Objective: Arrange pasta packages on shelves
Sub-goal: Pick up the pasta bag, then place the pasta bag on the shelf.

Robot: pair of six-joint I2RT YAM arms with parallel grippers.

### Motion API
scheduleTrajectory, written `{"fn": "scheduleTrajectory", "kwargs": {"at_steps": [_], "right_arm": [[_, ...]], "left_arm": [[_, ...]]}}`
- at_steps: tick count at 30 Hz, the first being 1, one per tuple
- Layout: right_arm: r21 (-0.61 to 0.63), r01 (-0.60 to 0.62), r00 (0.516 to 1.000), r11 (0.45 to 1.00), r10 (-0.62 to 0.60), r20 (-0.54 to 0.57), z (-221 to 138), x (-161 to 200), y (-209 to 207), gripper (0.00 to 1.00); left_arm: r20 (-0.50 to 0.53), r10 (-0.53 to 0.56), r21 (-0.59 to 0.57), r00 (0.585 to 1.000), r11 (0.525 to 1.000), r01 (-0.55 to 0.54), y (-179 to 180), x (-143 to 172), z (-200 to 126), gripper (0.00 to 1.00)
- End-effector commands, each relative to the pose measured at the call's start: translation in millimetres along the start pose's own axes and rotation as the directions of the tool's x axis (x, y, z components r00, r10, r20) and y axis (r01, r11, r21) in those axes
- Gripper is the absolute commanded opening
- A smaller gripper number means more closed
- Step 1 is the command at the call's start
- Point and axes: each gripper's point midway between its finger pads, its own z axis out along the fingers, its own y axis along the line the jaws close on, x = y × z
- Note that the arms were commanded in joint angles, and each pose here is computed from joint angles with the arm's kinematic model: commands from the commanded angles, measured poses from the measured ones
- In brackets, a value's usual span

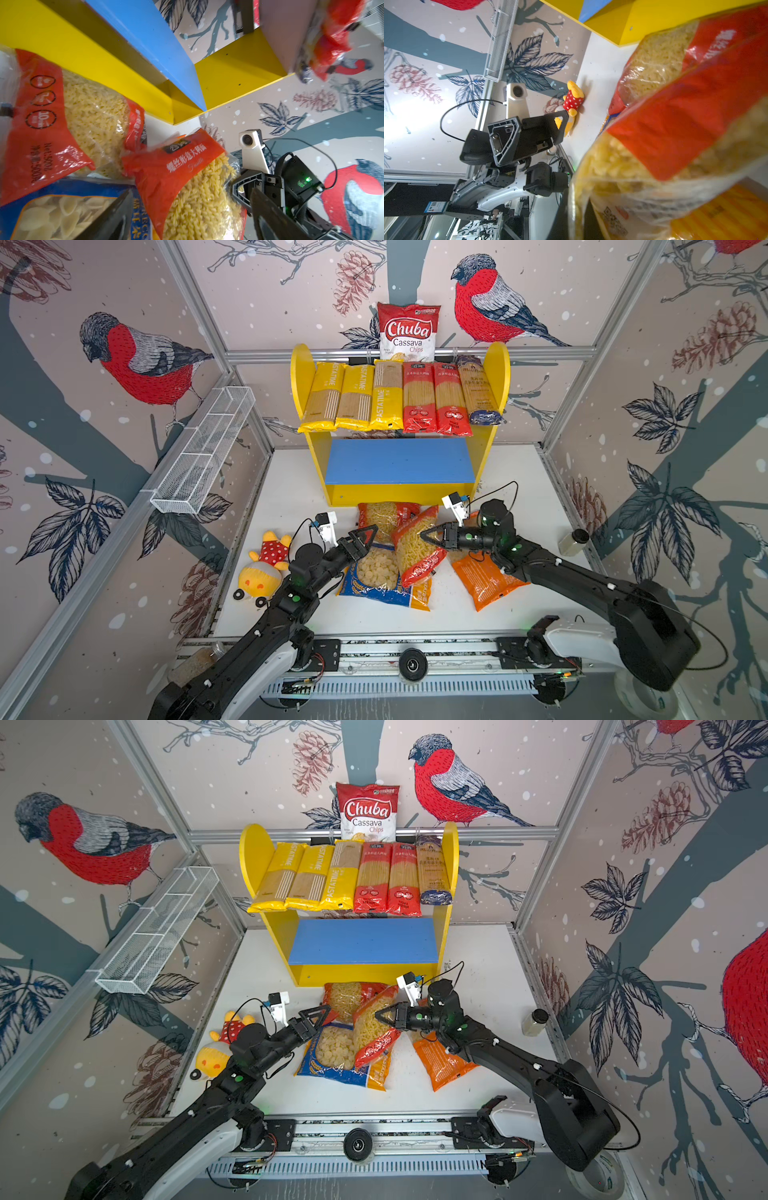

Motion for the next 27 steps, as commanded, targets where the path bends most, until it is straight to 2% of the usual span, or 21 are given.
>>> {"fn": "scheduleTrajectory", "kwargs": {"at_steps": [1, 7, 10, 13, 17, 20, 27], "right_arm": [[-0.154, 0.171, 0.971, 0.973, -0.141, 0.191, -6.1, -42.2, 62.7, 0.0], [-0.205, 0.348, 0.89, 0.915, -0.253, 0.38, -11.8, -79.8, 115.8, 0.0], [-0.198, 0.398, 0.849, 0.896, -0.278, 0.449, -3.0, -99.4, 119.2, 0.0], [-0.212, 0.42, 0.832, 0.882, -0.281, 0.479, 13.9, -117.7, 119.8, 0.0], [-0.239, 0.439, 0.81, 0.866, -0.267, 0.522, 36.8, -138.1, 117.1, 0.0], [-0.248, 0.458, 0.781, 0.854, -0.253, 0.57, 46.7, -151.7, 116.5, 0.0], [-0.267, 0.404, 0.789, 0.875, -0.186, 0.586, 83.5, -183.4, 88.2, 0.0]], "left_arm": [[0.102, 0.01, 0.073, 0.995, 0.997, -0.018, -20.3, -23.8, -6.4, 0.91], [0.138, -0.064, 0.135, 0.988, 0.99, 0.045, -20.4, -41.9, -12.9, 0.93], [0.193, -0.118, 0.224, 0.974, 0.972, 0.073, -27.5, -61.5, -18.4, 0.93], [0.225, -0.121, 0.298, 0.967, 0.953, 0.05, -43.1, -82.2, -16.2, 0.94], [0.24, -0.127, 0.338, 0.962, 0.94, 0.04, -46.1, -98.7, -8.7, 0.94], [0.252, -0.104, 0.329, 0.962, 0.944, 0.016, -42.1, -105.7, -4.5, 0.94], [0.302, -0.02, 0.204, 0.953, 0.978, -0.044, -19.2, -118.4, -0.2, 0.94]]}}
